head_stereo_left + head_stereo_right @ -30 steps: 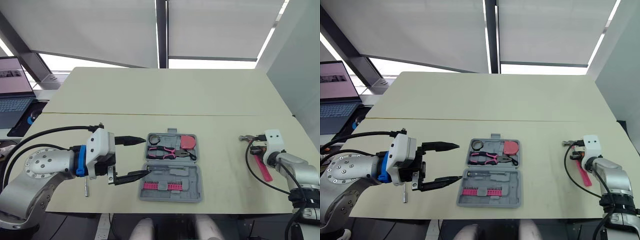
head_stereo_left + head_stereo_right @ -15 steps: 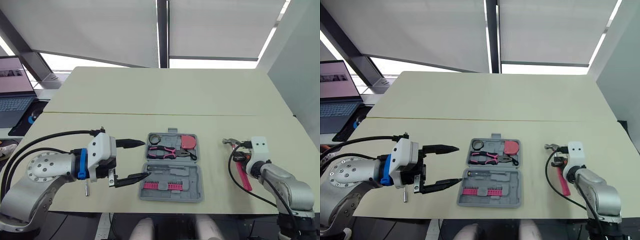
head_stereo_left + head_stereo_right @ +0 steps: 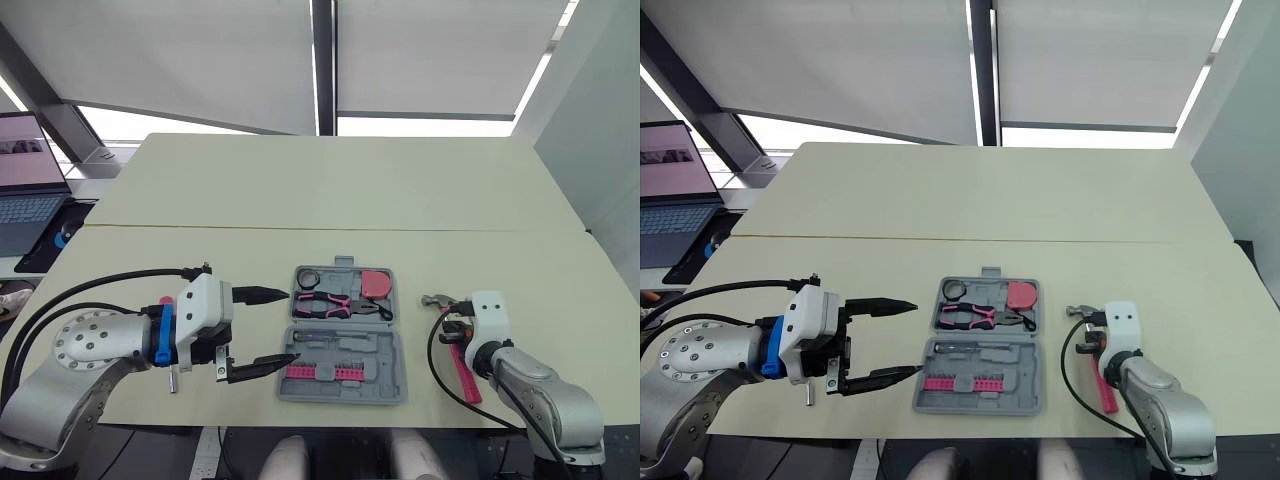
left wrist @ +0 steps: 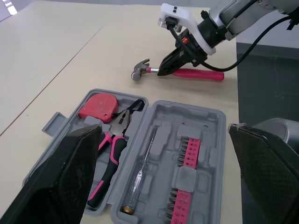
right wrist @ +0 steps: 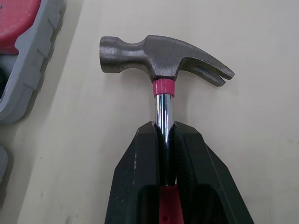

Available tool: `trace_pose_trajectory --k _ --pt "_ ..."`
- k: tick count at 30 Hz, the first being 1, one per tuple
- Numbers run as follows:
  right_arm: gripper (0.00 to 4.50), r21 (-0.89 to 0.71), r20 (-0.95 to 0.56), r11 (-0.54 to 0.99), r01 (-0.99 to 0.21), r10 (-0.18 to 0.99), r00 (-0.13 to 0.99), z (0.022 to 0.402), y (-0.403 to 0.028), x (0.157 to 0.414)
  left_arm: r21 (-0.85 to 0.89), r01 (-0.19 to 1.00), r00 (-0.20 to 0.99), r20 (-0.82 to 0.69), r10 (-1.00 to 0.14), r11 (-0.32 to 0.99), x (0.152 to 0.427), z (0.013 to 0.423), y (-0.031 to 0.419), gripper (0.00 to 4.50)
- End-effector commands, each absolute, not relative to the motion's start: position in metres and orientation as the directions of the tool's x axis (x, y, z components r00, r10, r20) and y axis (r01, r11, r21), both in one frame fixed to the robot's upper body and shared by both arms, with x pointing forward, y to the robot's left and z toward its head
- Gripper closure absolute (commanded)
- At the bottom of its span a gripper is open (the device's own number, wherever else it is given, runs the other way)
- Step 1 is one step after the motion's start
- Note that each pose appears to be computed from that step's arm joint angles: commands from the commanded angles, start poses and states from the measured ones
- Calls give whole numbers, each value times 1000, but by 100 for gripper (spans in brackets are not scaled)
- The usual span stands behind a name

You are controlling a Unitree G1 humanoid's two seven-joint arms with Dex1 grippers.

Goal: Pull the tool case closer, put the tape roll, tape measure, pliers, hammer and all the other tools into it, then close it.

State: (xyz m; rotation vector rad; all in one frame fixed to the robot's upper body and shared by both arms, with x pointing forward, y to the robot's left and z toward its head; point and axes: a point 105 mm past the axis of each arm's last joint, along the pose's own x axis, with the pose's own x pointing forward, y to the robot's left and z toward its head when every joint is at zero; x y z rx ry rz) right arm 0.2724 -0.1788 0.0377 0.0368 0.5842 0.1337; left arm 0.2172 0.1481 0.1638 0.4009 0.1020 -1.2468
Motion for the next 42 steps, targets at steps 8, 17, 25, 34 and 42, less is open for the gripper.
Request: trace_pose_trajectory --k 8,17,25,34,42 --pt "430 56 -480 993 -102 116 870 51 -172 280 281 929 324 -300 -897 241 214 169 148 0" --pt "430 68 -498 995 -71 96 862 41 -160 280 274 934 309 -305 -901 228 211 167 148 0" --pt "430 95 -508 992 -79 117 853 32 -149 281 262 944 279 -317 -907 199 205 162 142 0" --pt "395 145 -518 988 -47 116 847 28 -142 287 268 944 273 -315 -909 190 204 160 139 0" --pt "180 172 -425 970 -172 231 875 70 -154 275 273 942 280 -324 -904 194 204 158 141 0"
